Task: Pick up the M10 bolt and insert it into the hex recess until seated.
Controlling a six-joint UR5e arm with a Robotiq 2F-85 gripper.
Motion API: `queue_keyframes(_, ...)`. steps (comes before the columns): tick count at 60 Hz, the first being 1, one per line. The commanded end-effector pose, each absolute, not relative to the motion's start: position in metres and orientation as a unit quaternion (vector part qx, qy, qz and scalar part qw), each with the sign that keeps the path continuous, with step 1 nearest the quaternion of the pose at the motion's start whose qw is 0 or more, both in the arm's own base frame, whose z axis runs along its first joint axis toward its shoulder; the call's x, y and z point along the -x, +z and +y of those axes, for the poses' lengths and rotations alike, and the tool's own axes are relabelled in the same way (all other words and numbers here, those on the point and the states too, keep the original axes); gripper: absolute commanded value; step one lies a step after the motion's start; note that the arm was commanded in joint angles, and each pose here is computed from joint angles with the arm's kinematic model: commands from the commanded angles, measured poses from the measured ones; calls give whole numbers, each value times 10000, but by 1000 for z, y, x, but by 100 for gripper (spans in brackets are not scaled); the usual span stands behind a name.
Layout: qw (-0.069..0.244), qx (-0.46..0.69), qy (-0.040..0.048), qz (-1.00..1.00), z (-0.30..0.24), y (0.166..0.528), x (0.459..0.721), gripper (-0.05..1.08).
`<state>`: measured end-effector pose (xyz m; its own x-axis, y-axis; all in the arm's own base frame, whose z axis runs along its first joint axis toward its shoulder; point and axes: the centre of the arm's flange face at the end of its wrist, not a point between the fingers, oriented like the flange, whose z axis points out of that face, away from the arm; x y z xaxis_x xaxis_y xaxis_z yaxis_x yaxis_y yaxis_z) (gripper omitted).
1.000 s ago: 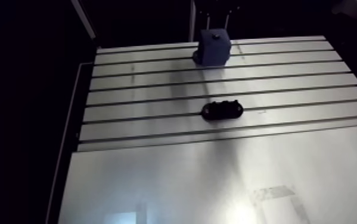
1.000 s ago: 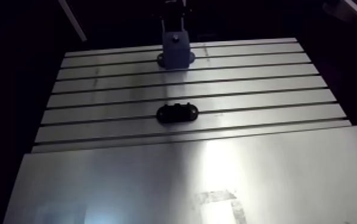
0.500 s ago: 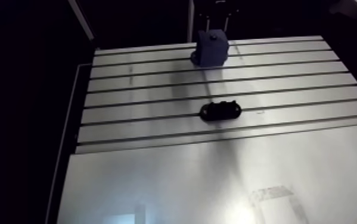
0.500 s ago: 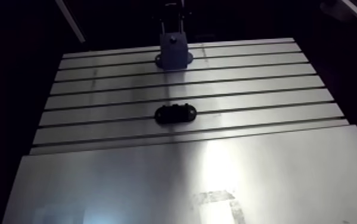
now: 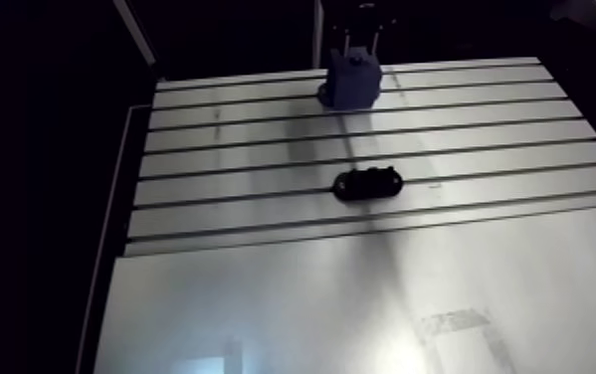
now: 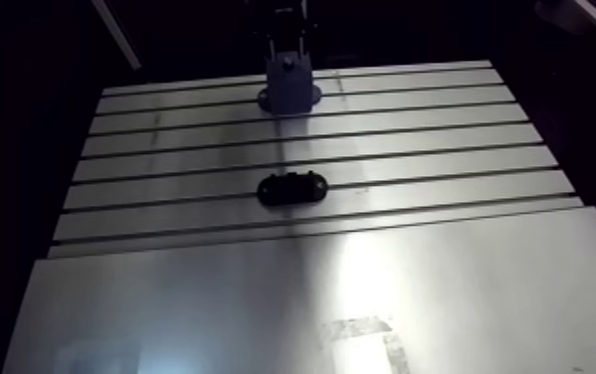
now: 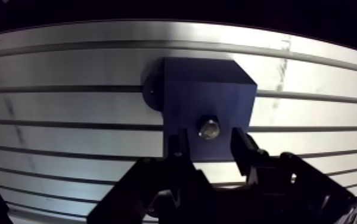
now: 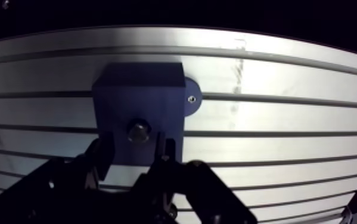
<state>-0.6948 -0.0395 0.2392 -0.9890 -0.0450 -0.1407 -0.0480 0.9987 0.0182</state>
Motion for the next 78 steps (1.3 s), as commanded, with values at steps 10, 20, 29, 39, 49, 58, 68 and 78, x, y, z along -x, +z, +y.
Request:
queue_keyframes(10,700,224,89,9973,-38,238,696,53)
queue_keyframes(20,714,231,80,9971,-40,237,695,54)
queue_keyframes(29,723,238,86,9971,-39,236,695,55)
queue_keyframes(39,715,246,79,9971,-38,236,696,58)
queue_keyframes(49,722,269,74,9970,-37,234,696,58)
queue_keyframes(58,730,306,71,9968,-38,233,696,59)
queue_keyframes(68,730,308,71,9968,-38,233,696,61)
queue_keyframes(78,737,315,76,9968,-38,233,696,62)
